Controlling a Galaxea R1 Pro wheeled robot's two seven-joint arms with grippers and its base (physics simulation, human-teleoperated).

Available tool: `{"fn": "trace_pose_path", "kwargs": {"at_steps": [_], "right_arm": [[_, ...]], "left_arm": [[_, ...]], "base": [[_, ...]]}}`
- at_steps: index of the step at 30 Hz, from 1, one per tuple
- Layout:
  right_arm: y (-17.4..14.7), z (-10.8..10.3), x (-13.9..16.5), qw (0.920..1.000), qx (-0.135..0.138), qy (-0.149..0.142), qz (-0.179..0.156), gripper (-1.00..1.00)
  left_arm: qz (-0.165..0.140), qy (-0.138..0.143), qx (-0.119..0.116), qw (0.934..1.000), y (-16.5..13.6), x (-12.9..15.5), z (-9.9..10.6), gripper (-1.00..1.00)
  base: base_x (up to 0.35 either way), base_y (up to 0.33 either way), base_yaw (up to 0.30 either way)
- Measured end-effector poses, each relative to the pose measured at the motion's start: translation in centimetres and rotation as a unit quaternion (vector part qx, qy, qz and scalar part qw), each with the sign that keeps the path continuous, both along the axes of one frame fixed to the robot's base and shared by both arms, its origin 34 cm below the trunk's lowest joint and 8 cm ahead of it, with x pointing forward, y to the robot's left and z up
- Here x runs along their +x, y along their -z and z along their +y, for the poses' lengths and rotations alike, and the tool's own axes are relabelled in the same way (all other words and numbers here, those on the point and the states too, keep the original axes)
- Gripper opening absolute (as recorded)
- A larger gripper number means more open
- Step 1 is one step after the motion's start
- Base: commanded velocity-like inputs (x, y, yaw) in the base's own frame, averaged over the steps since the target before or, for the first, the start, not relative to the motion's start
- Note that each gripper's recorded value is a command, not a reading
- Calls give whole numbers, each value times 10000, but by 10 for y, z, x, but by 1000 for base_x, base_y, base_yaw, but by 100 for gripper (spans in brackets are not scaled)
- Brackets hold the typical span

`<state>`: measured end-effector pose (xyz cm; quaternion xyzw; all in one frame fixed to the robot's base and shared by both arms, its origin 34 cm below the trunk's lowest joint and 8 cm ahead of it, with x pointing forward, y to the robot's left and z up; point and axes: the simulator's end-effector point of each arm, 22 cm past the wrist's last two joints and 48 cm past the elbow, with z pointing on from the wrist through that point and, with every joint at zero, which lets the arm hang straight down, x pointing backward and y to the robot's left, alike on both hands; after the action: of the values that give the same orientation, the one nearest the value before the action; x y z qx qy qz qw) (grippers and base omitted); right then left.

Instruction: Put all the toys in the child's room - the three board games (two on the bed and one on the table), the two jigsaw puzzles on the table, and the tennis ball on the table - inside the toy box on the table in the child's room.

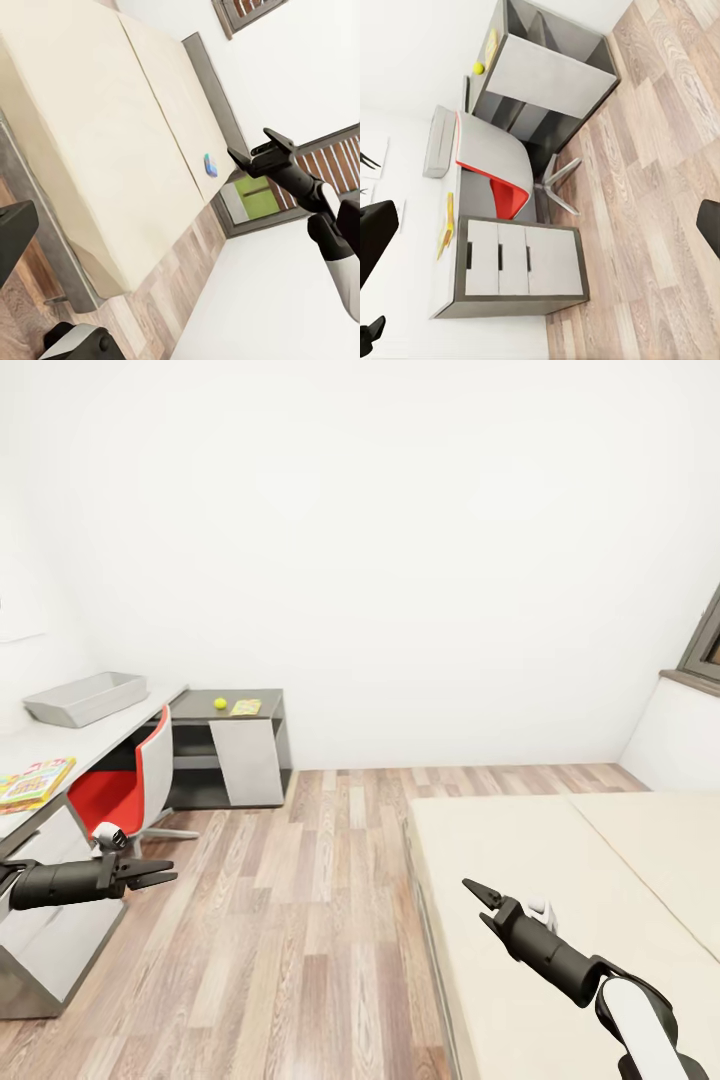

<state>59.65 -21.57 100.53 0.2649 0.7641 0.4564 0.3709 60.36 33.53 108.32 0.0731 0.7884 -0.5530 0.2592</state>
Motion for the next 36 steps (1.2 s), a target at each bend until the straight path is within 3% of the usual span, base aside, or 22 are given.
{"fn": "trace_pose_path", "kwargs": {"at_steps": [36], "right_arm": [[0,0,0,10000,4,-2,-5,100]], "left_arm": [[0,0,0,10000,0,0,0,100]], "base": [[0,-17,31]]}}
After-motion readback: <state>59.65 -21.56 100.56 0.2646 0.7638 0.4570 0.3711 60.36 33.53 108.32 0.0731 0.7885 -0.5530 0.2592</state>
